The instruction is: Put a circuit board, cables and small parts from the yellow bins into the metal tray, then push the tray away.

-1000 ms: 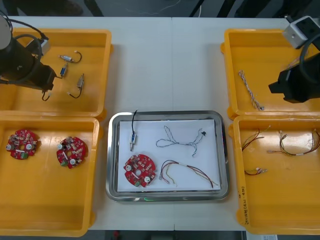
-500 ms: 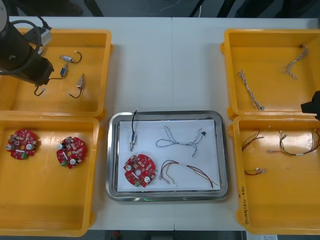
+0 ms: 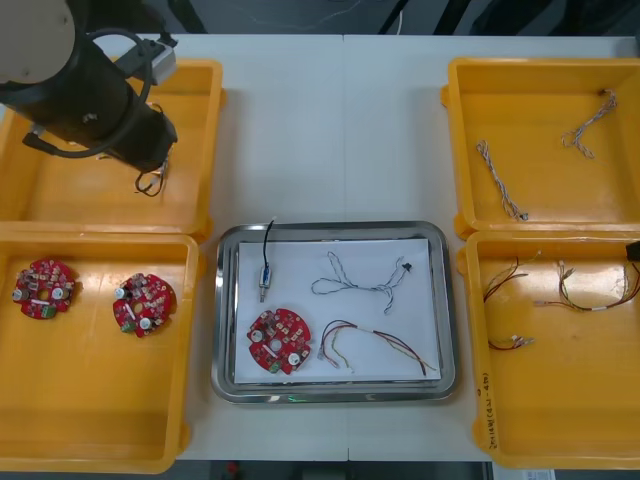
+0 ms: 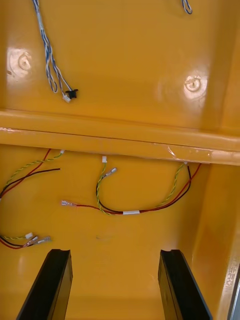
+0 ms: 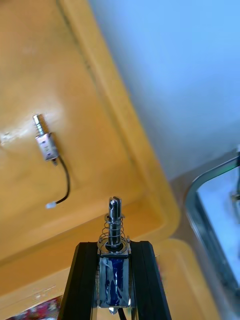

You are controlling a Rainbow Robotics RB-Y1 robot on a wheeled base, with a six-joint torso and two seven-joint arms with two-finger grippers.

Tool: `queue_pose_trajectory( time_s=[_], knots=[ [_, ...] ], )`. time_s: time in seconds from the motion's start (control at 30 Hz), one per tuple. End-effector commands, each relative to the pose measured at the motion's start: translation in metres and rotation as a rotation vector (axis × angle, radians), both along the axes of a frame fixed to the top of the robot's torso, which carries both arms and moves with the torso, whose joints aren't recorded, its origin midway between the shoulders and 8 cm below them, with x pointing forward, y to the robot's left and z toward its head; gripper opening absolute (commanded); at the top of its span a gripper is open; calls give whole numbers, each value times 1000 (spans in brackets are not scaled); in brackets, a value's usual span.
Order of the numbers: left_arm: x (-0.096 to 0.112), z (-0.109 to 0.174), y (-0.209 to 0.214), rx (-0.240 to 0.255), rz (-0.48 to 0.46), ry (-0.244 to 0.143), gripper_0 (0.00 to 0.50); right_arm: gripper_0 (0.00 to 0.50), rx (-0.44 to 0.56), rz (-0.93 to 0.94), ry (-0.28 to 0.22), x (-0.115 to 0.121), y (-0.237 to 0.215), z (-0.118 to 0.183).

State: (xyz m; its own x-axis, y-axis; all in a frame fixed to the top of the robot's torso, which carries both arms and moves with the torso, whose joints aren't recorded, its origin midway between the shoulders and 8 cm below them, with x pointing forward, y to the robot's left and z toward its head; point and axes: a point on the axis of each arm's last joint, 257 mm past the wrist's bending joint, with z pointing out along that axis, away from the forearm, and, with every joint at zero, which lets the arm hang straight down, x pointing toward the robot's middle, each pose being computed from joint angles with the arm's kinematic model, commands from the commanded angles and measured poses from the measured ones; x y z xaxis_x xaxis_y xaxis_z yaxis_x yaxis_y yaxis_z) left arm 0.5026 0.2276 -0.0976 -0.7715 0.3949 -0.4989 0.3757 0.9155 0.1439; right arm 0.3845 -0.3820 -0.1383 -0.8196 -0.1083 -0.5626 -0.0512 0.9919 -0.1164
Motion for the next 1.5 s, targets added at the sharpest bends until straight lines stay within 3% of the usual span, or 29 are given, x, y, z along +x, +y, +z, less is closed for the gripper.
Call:
queue_pose_trajectory(
  time_s=[0.03,0.4,0.7,0.83,1.0,1.3,1.5],
  knots=[
    [-3,22,-44,-98,71,-57,0,500,28,-75,-32,-5,-7,4],
    [-17,10,-115,-197,105,-58,0,500,61,-111,3,-15,-7,-13],
    [-34,-25,-148,-203,165,-26,0,500,93,-154,23,-22,-9,-23],
    [-46,-45,-149,-179,168,-17,0,500,124,-167,28,-23,-3,-29],
    [-66,-79,-145,-169,185,35,0,500,136,-166,32,-23,1,-31],
    [-74,-116,-161,-182,181,21,0,500,141,-162,34,-23,3,-31],
    [-76,-133,-170,-183,195,36,0,500,145,-164,33,-23,3,-31]
  ],
)
